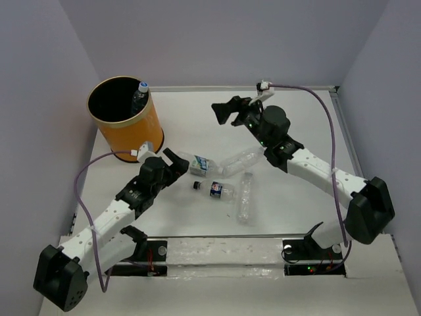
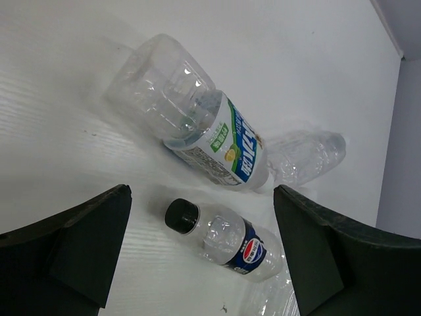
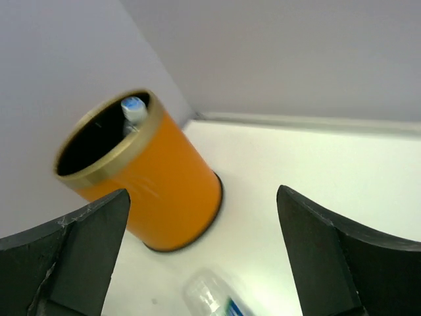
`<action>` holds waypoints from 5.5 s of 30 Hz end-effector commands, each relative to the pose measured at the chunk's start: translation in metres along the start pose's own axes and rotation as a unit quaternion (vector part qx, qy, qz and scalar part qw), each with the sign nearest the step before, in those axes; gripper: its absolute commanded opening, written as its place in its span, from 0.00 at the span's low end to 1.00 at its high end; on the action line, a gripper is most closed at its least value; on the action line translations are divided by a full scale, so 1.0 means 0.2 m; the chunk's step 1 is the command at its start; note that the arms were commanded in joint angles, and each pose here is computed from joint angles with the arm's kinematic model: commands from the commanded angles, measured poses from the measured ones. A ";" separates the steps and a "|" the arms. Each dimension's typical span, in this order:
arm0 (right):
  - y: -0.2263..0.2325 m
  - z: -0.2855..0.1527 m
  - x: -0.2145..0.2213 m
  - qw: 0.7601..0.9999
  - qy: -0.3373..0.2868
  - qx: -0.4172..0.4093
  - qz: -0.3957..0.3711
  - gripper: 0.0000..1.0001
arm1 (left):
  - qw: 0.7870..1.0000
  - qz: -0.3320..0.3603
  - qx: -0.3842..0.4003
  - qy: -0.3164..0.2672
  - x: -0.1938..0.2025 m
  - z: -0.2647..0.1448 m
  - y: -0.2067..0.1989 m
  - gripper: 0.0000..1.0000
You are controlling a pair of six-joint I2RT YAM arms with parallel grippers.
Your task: Put the plastic bottles in the bin
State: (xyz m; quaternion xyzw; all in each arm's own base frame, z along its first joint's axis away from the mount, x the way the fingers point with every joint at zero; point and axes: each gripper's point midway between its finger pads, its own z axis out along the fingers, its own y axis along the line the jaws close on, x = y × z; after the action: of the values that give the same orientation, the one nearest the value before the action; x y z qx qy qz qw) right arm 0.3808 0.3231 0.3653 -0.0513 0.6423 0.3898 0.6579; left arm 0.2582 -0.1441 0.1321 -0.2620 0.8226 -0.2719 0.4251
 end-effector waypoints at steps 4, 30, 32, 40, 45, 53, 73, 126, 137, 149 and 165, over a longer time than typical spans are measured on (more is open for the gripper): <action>-0.29 -0.50 0.52 0.978 0.193 0.075 -0.023 1.00 | 0.999 -0.016 0.037 -0.006 -0.06 0.19 -0.24 0.99; -0.42 -0.89 0.78 0.961 0.260 0.090 -0.013 1.00 | 0.991 0.076 -0.108 0.005 -0.03 0.68 -0.14 0.98; -0.42 -0.89 0.78 0.961 0.260 0.091 -0.013 1.00 | 0.991 0.081 -0.111 0.001 -0.04 0.70 -0.14 0.97; -0.46 -0.89 0.78 0.960 0.256 0.108 -0.023 1.00 | 0.984 0.111 -0.136 0.002 -0.03 0.76 -0.07 0.84; -0.48 -0.90 0.74 0.964 0.237 0.120 -0.030 1.00 | 0.978 0.139 -0.155 -0.016 -0.08 0.76 -0.05 0.73; -0.53 -0.91 0.71 0.965 0.217 0.145 -0.035 1.00 | 0.978 0.146 -0.128 -0.075 -0.29 0.69 -0.23 0.57; -0.56 -0.93 0.65 0.970 0.178 0.166 -0.026 1.00 | 0.920 0.114 -0.024 -0.374 -1.43 -0.48 -0.88 0.55; -0.65 -1.18 0.52 0.959 0.129 0.252 0.015 0.96 | 0.878 0.412 0.242 0.028 0.04 0.17 -1.18 0.99; -0.55 -1.41 0.76 0.947 0.227 0.208 0.092 1.00 | 0.826 0.473 0.264 0.153 0.55 0.59 -1.28 0.99; -0.52 -1.36 0.88 0.938 0.272 0.190 0.105 1.00 | 0.783 0.512 0.256 0.245 0.84 0.83 -1.11 0.97; -0.50 -1.21 1.02 0.931 0.296 0.173 0.128 1.00 | 0.778 0.553 0.172 0.242 0.82 0.97 -0.94 0.67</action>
State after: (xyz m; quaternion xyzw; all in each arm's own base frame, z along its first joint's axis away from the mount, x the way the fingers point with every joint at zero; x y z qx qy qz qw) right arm 0.2040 0.1913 0.0893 0.0348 0.8826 0.2943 0.3650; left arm 0.3671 -0.4322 0.0561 0.3855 0.8448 -0.2029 0.3108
